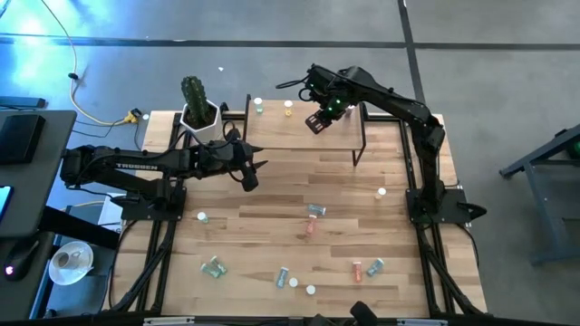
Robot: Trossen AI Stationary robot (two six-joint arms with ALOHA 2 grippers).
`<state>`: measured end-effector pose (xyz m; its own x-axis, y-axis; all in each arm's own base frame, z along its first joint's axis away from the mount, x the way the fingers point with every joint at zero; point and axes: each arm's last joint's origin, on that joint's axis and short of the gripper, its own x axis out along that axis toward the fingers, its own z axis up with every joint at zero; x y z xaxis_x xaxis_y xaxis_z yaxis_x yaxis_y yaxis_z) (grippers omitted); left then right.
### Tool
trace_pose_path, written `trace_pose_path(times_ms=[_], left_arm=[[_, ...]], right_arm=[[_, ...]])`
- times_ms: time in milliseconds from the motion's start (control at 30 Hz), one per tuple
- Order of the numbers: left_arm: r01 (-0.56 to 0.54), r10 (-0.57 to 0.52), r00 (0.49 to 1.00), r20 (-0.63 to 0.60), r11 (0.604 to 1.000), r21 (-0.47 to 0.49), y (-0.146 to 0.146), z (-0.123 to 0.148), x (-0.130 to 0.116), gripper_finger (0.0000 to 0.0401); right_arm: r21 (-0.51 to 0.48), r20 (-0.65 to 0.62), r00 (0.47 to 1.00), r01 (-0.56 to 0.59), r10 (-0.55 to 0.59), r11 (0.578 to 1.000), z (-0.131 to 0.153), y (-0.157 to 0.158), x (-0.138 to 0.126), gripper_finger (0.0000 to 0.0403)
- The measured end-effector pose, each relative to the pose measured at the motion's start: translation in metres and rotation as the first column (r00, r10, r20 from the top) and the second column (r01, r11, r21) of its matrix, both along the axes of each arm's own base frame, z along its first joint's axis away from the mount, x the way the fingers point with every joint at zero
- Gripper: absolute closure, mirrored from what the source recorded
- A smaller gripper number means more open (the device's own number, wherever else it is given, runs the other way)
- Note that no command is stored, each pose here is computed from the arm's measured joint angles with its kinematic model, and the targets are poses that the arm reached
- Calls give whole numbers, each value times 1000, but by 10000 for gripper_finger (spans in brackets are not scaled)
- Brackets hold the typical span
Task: Pick and place medicine bottles onto shelf by color
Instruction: Put the orange pill bottle on the shelf aligned with the other orange pill bottle
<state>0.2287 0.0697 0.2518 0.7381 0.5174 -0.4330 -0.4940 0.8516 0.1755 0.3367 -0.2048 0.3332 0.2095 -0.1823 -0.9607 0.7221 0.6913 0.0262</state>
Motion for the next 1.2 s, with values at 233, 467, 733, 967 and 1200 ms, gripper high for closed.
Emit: trace_pose_path(times_ms=[233,467,733,967,1200], left_arm=[[0,0,1000,0,1000,0,0,0,0,215],[0,0,1000,0,1000,0,0,0,0,215],[0,0,1000,0,1000,0,0,0,0,215],[0,0,1000,0,1000,0,0,0,0,215],[0,0,1000,0,1000,0,0,0,0,215]], right_arm=[[0,-1,1000,0,0,1000,0,0,0,298],[-2,-3,1000,-10,10,1000,0,0,0,294],[-8,2,1000,-16,16,1000,-1,-1,1,267],[-26,4,1000,-14,14,1000,0,-2,1,261],[-29,2,1000,-19,20,999,0,-2,1,261]])
